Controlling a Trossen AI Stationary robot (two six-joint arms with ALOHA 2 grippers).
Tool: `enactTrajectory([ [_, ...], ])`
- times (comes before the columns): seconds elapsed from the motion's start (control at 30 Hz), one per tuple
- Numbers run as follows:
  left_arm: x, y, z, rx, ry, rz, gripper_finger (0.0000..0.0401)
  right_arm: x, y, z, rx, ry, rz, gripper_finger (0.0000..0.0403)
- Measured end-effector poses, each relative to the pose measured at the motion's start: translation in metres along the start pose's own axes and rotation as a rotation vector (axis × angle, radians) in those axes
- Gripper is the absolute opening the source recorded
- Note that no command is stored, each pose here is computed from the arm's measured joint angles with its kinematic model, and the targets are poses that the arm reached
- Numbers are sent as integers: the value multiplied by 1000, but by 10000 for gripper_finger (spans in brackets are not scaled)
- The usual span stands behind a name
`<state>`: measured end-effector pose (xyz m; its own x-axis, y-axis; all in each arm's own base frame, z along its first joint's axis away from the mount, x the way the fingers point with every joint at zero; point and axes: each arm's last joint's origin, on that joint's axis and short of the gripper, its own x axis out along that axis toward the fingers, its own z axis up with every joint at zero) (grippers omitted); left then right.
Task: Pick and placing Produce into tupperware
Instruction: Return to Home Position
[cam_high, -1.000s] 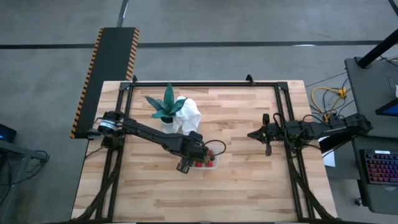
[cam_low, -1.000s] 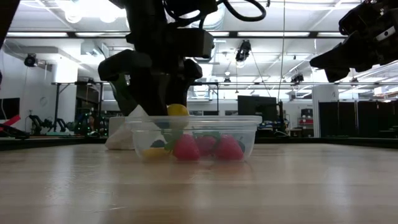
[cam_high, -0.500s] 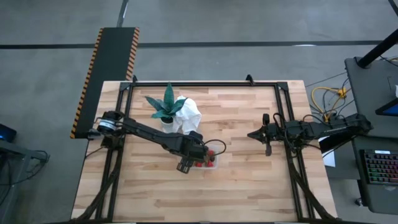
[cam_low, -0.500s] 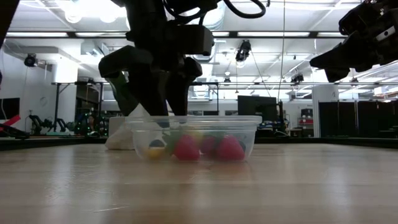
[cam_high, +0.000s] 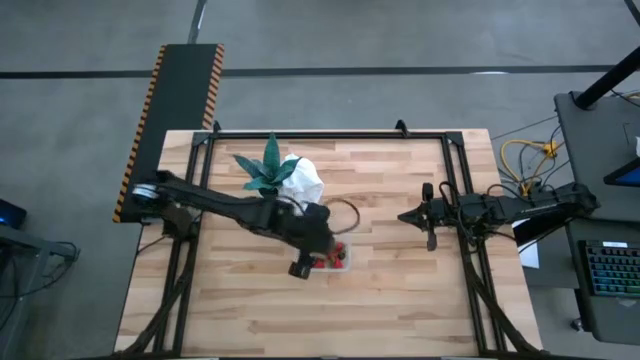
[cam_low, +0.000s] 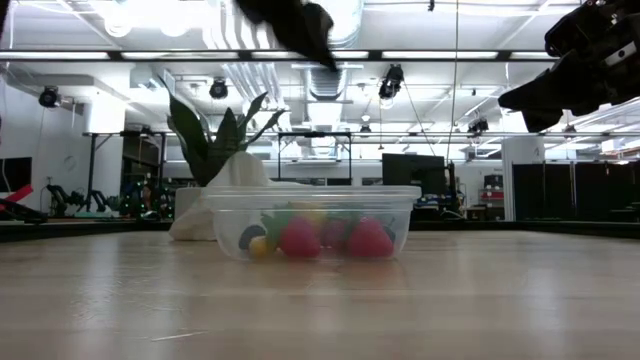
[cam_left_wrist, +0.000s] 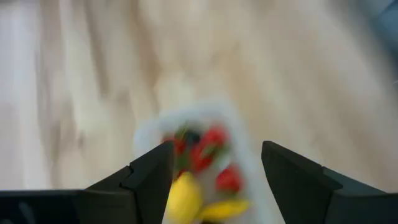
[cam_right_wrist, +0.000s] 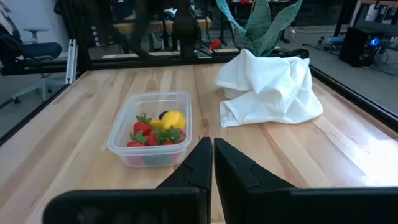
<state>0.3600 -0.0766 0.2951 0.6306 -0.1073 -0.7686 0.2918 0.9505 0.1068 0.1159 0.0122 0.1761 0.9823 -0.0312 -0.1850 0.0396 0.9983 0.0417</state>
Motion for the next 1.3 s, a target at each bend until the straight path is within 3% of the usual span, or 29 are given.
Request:
enactTrajectory([
  [0.1, -39, -1, 10, -1, -217, -81, 228, 0, 0, 0, 3, 1, 0, 9],
  [0.23, -94, -4, 6, 21, -450, -73, 228, 0, 0, -1, 15, 11, -1, 9],
  [0.43, -134, -15, -43, -73, -523, 52, 228, 0, 0, -2, 29, 24, -2, 9],
  [0.63, -127, -35, -92, -121, -670, 63, 228, 0, 0, -2, 45, 24, -2, 9],
  [0.9, -69, -46, -146, -209, -845, 18, 228, 0, 0, -2, 51, 24, -2, 9],
  [1.1, -54, -29, -140, -141, -893, 139, 228, 0, 0, -2, 37, 23, -7, 9],
  [1.2, -66, -11, -130, -89, -918, 250, 228, 0, 0, -1, 18, 12, -9, 9],
  [1.3, -85, 3, -127, -72, -847, 301, 228, 0, 0, 0, 5, -2, -7, 9],
])
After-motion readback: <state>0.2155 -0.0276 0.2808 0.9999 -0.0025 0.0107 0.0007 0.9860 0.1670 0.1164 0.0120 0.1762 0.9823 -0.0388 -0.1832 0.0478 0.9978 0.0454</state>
